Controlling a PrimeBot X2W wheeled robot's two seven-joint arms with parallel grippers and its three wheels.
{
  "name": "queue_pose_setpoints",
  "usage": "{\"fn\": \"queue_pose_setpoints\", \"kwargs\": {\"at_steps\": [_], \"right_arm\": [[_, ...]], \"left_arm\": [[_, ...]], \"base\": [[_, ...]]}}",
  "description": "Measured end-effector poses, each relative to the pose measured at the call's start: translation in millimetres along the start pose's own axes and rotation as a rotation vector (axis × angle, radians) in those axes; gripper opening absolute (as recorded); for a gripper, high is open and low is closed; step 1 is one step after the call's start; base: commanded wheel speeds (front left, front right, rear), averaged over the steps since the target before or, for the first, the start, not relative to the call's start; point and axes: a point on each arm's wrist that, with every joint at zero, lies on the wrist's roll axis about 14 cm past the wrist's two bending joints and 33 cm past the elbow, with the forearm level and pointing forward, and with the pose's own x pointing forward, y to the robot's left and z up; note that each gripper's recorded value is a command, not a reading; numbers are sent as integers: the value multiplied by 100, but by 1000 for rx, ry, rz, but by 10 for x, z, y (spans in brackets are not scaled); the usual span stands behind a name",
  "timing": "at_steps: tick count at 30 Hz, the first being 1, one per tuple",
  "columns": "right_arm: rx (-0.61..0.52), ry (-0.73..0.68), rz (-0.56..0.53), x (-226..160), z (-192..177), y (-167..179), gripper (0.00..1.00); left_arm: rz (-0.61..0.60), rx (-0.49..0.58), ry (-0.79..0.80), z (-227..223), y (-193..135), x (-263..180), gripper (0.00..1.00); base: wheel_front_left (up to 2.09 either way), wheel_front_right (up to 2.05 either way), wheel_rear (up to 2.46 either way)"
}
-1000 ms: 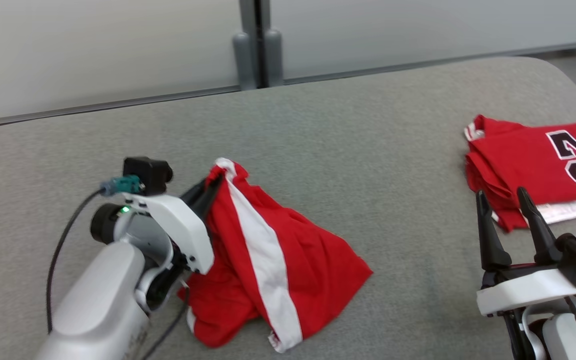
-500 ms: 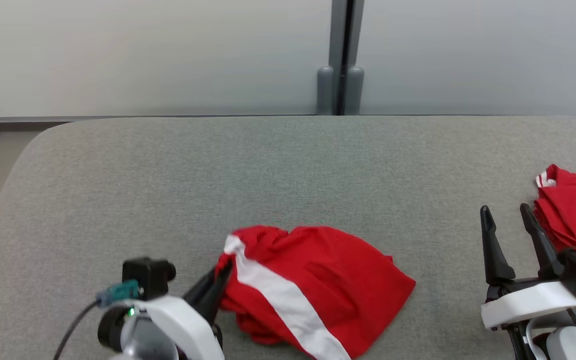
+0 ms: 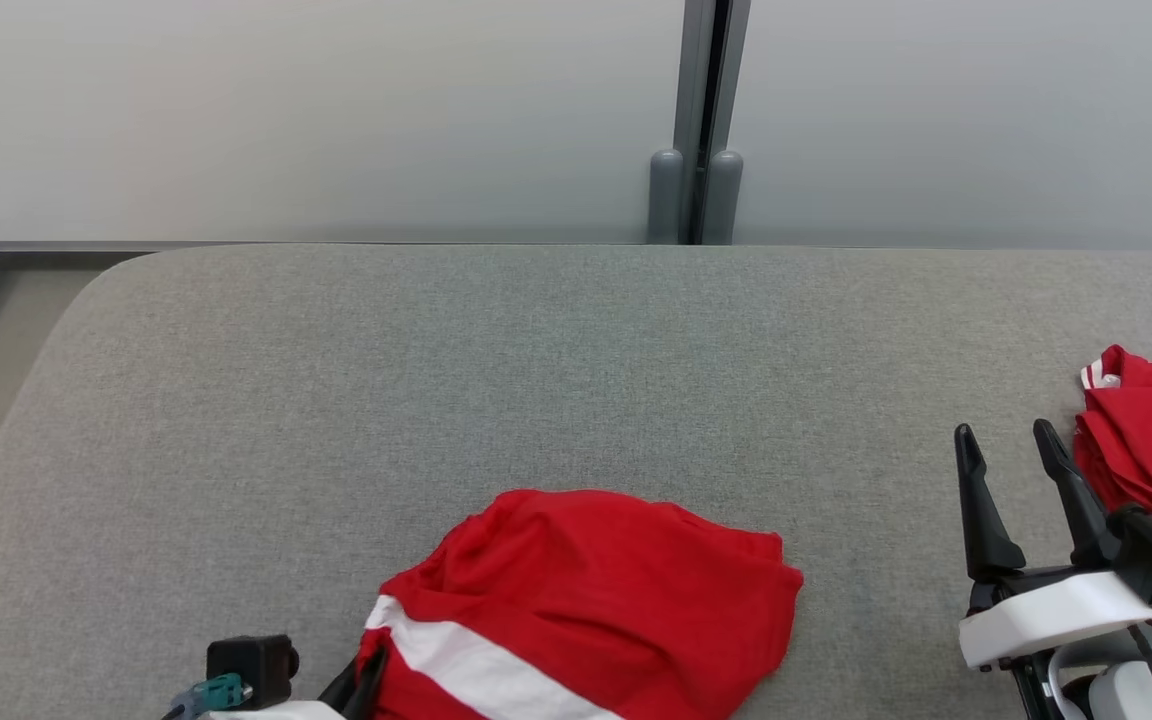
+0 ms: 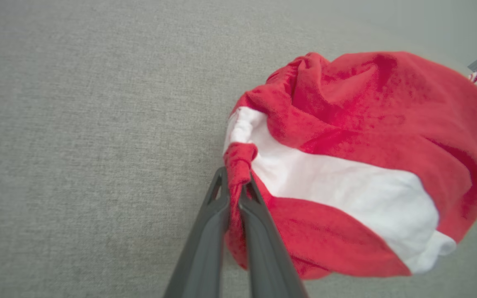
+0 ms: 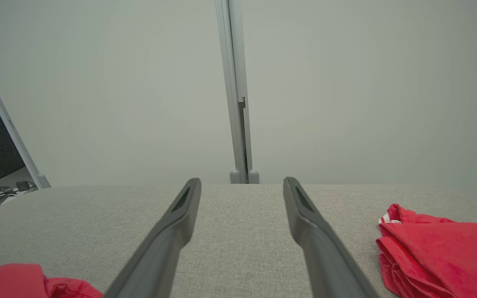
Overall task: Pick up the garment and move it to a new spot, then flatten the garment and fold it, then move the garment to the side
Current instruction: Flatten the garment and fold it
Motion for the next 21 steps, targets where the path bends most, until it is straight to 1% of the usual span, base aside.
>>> {"fn": "queue_pose_setpoints", "kwargs": {"at_steps": [2,3,4,5,6,7,8,10,12,15,17,21], "right_arm": [[-1,1,-2,-12,0,-11,100],[-1,2,-3,-18,-3,-12,100],[0,3,-4,-23,-4,-15,100],[0,3,-5,-30,-6,-16,100],[0,4,-6,-37,-6,-19,100],[2,3,-10,-46,-3,-30,100],[1,3,-13,-54,-2,-41,100],[-1,1,-18,-67,8,-60,100],[-4,-1,-23,-81,22,-79,100],[-4,-1,-28,-108,25,-93,100],[-4,-2,-30,-121,28,-94,100],[-4,-6,-32,-134,45,-95,100]], "left_arm": [[34,5,14,-79,103,14,2],[52,1,17,-109,160,20,7],[65,-4,19,-139,195,27,7],[75,-13,26,-174,222,35,15],[86,-14,34,-214,251,41,27],[91,-12,42,-244,264,47,44],[89,-15,43,-255,268,56,100],[74,-28,28,-225,222,84,100],[66,-15,9,-164,205,104,100],[54,20,-64,58,196,111,100],[38,43,-131,253,158,106,100],[27,86,-319,729,125,25,100]], "base": [[0,0,0],[0,0,0],[0,0,0],[0,0,0],[0,0,0],[0,0,0],[0,0,0],[0,0,0],[0,0,0],[0,0,0],[0,0,0],[0,0,0]]}}
